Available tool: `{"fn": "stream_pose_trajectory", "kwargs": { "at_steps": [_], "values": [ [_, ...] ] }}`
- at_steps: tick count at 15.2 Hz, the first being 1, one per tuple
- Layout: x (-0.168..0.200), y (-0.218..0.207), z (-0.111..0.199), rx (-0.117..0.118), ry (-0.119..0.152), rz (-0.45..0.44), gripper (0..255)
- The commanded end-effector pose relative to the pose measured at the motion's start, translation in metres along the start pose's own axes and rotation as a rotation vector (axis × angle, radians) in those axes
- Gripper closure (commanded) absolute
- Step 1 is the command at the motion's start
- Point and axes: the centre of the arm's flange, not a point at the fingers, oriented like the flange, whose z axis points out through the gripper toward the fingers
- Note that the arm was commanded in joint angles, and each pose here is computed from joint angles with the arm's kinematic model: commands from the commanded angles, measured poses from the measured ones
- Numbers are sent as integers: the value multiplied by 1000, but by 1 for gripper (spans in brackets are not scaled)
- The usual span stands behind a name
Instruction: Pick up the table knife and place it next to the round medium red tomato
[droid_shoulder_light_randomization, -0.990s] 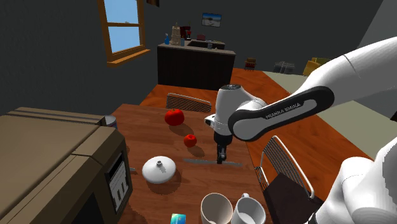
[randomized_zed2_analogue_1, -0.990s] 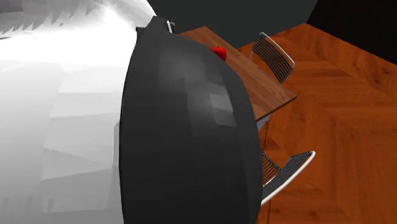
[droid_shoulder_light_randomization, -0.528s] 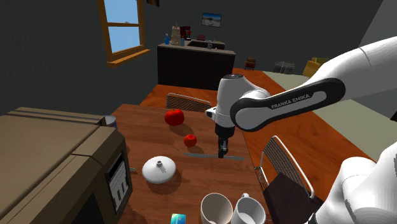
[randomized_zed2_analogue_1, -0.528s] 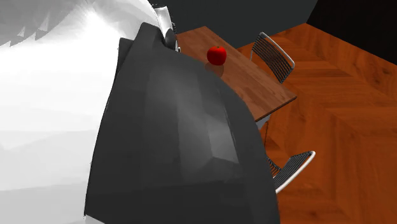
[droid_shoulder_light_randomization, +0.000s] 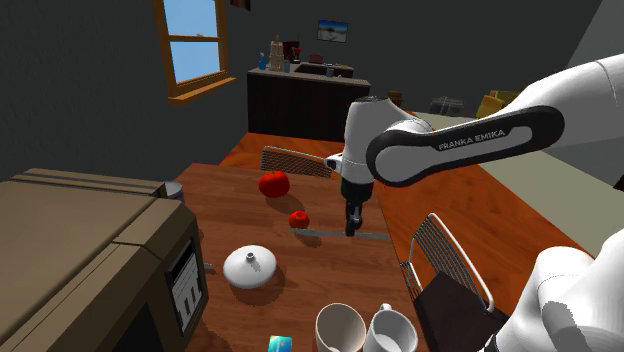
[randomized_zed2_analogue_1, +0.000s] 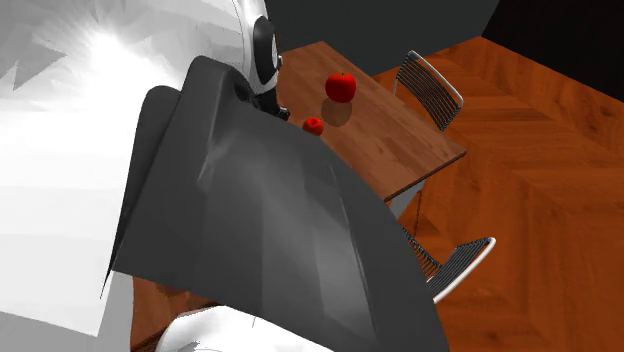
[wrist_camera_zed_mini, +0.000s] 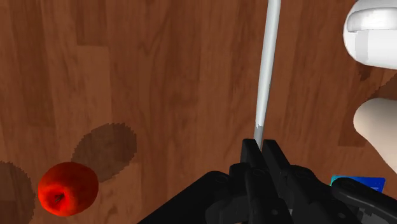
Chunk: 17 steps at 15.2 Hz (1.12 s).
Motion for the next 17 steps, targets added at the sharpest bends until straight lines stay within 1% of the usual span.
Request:
{"fn": "stream_pose_trajectory", "kwargs": {
  "at_steps": [1,17],
  "values": [
    [0,-1,-7,0,0,0,255],
    [55,203,-10,0,0,0,255]
  ]
}}
